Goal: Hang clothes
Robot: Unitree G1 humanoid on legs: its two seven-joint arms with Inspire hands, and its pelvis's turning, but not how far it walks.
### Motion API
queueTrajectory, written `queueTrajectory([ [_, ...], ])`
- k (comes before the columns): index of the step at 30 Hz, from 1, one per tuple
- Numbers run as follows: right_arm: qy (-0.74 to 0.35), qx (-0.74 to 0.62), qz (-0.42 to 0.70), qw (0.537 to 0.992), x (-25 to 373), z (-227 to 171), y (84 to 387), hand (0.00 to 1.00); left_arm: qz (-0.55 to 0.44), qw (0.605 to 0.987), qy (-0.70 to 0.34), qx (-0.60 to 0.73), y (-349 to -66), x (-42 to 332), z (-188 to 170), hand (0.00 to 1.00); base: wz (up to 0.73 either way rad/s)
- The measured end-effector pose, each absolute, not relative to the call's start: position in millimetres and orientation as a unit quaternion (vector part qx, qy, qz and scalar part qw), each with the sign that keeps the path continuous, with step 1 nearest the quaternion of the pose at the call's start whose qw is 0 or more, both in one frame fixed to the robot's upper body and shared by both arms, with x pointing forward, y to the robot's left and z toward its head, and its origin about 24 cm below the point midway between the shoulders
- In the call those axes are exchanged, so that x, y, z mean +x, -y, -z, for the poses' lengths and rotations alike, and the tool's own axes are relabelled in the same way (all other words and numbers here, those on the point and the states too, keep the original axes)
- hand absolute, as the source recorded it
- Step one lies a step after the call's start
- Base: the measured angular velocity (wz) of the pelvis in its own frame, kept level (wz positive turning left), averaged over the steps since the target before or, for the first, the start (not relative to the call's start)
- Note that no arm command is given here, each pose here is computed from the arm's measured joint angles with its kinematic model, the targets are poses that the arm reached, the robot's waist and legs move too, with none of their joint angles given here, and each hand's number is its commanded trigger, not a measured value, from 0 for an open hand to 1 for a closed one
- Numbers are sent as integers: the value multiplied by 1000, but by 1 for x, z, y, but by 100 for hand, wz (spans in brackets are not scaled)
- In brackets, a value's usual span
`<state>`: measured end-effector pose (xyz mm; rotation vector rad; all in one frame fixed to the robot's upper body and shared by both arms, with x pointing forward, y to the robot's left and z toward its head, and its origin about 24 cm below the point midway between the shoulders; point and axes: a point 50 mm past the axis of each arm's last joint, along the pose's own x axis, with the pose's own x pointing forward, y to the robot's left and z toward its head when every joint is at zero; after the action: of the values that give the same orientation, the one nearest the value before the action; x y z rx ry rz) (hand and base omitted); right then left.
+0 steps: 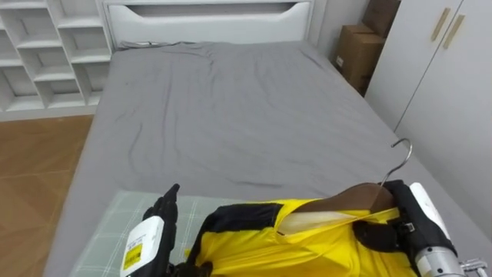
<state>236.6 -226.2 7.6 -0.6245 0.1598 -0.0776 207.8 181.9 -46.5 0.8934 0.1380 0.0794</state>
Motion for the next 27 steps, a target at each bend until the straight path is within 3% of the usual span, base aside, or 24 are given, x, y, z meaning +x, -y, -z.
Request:
queueTrajectory([
  [14, -13, -348, 58, 935, 239, -34, 228, 100, -96, 914, -70, 388, -199, 201, 45, 0, 0],
  [21, 24, -330, 220, 918, 226, -70, 286, 100, -272, 865, -217, 361, -275, 141, 66, 0, 1],
  [27, 31, -332, 240, 912, 224, -75, 291, 100, -313, 849, -256, 340, -286, 123, 76, 0, 9],
])
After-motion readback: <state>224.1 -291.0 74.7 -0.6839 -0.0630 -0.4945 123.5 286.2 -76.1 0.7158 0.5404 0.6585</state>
